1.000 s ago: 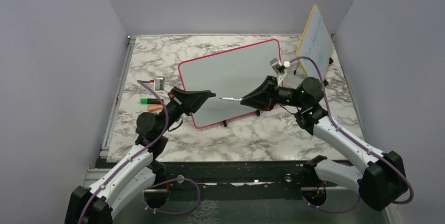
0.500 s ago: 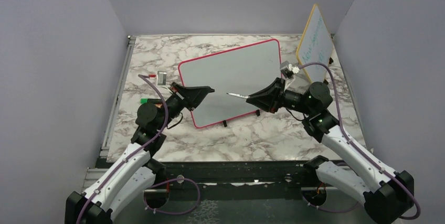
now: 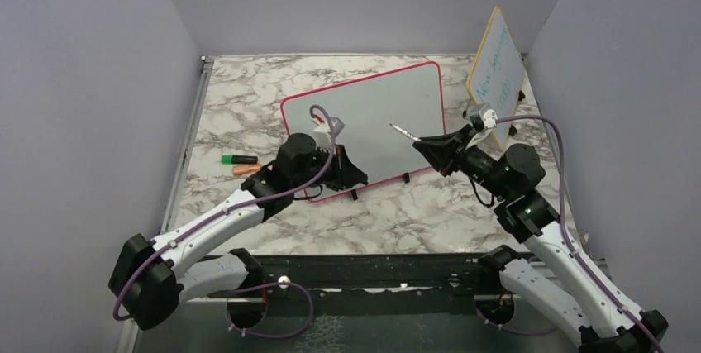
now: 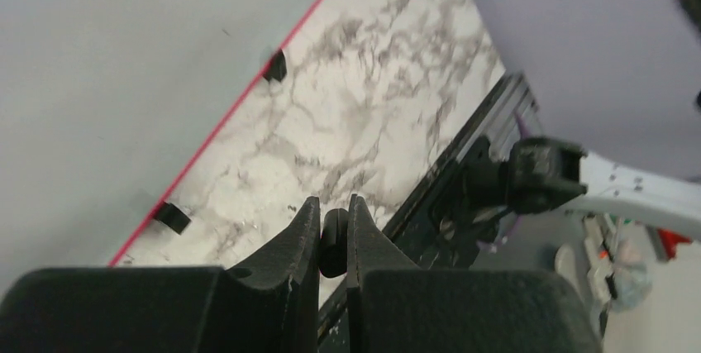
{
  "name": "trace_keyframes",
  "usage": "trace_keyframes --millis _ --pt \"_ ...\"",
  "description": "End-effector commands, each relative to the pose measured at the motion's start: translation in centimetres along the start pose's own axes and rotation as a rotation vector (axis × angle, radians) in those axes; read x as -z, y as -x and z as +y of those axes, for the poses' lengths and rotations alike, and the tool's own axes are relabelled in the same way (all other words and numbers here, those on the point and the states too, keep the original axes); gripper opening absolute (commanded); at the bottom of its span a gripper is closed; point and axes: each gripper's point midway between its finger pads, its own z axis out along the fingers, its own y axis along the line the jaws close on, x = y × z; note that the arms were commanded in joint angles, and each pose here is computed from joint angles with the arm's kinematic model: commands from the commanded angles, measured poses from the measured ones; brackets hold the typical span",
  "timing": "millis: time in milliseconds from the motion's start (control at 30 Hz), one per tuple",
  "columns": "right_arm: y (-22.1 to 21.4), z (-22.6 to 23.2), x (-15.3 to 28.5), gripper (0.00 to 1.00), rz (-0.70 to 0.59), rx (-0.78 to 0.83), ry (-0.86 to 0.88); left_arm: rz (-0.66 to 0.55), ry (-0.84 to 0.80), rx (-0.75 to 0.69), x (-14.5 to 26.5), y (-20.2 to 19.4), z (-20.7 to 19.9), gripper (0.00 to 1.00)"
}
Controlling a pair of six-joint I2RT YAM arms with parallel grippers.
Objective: Write a sentence on the whiteboard
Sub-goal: Place the pen cap at the center of the board.
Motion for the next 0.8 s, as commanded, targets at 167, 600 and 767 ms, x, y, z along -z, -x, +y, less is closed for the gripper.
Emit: trace_keyframes --millis 167,600,767 --pt "1.0 -3.2 2.0 0.01 -0.027 0.068 -0.208 0.220 0.136 -0.164 -3.2 -6.0 0.5 0.00" --pt "0.9 -4.3 3.2 0.01 -0.038 0.071 -0.288 0.372 0.201 -0.242 -7.8 -12.9 1.7 0.00" --pt "0.7 -4.2 3.3 0.01 -0.032 0.069 -0.286 0.390 0.210 -0.240 -8.5 -13.9 2.4 0.00"
